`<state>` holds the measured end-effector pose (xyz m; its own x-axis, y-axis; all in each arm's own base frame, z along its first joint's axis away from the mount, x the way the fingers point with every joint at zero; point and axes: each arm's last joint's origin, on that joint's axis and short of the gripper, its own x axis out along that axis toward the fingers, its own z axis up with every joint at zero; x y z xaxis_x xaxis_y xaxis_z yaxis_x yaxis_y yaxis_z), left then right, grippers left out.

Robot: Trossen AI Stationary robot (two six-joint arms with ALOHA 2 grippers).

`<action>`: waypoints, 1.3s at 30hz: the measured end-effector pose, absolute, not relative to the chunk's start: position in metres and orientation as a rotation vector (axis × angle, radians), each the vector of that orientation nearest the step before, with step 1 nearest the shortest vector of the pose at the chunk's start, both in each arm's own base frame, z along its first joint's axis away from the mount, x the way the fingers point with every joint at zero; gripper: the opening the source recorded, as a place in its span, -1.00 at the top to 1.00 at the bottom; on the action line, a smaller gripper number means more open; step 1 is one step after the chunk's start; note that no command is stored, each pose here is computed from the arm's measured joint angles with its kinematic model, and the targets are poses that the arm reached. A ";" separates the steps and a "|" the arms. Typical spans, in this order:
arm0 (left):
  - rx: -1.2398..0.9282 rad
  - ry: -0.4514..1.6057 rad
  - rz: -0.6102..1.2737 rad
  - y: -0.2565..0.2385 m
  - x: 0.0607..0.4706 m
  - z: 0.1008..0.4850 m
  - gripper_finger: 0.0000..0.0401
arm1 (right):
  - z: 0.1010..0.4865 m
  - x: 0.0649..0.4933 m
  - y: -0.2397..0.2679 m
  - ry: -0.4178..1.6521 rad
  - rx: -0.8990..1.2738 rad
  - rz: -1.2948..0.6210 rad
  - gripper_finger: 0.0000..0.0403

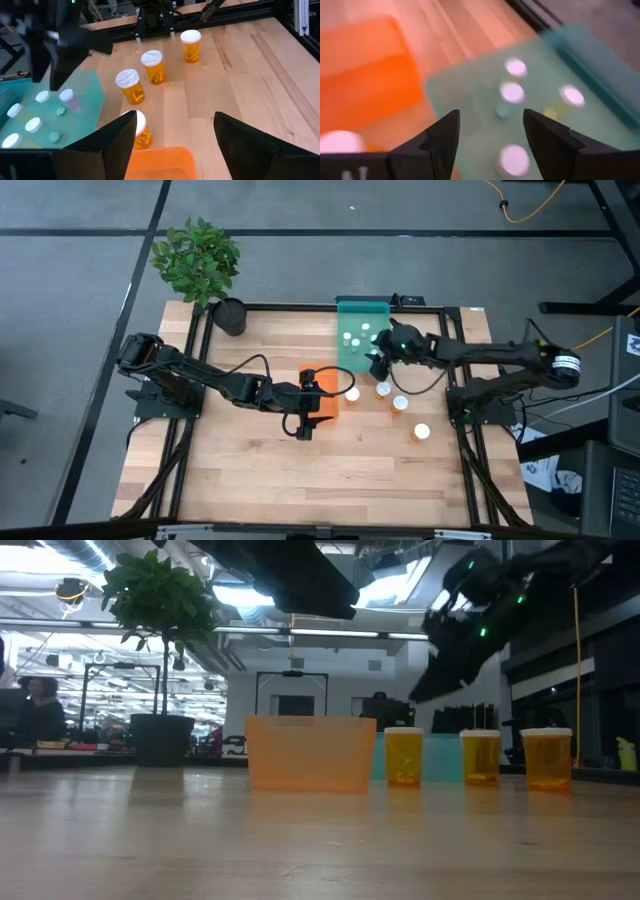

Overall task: Pick and place medicine bottles into bin by pill shape (circle, oval)
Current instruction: Put the orange capsule bottle into the orange bin

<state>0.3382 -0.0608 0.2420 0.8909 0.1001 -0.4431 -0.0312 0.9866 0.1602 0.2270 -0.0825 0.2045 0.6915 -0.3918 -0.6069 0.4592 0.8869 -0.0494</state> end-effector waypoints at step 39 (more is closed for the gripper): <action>0.151 0.467 0.069 -0.061 0.338 0.242 -0.28 | 0.228 0.204 0.000 0.680 0.103 0.108 -0.10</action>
<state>0.3382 -0.0607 0.2419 0.8908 0.1004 -0.4432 -0.0313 0.9865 0.1606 0.2036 0.0000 0.2283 0.7724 0.1336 -0.6210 -0.0662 0.9892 0.1304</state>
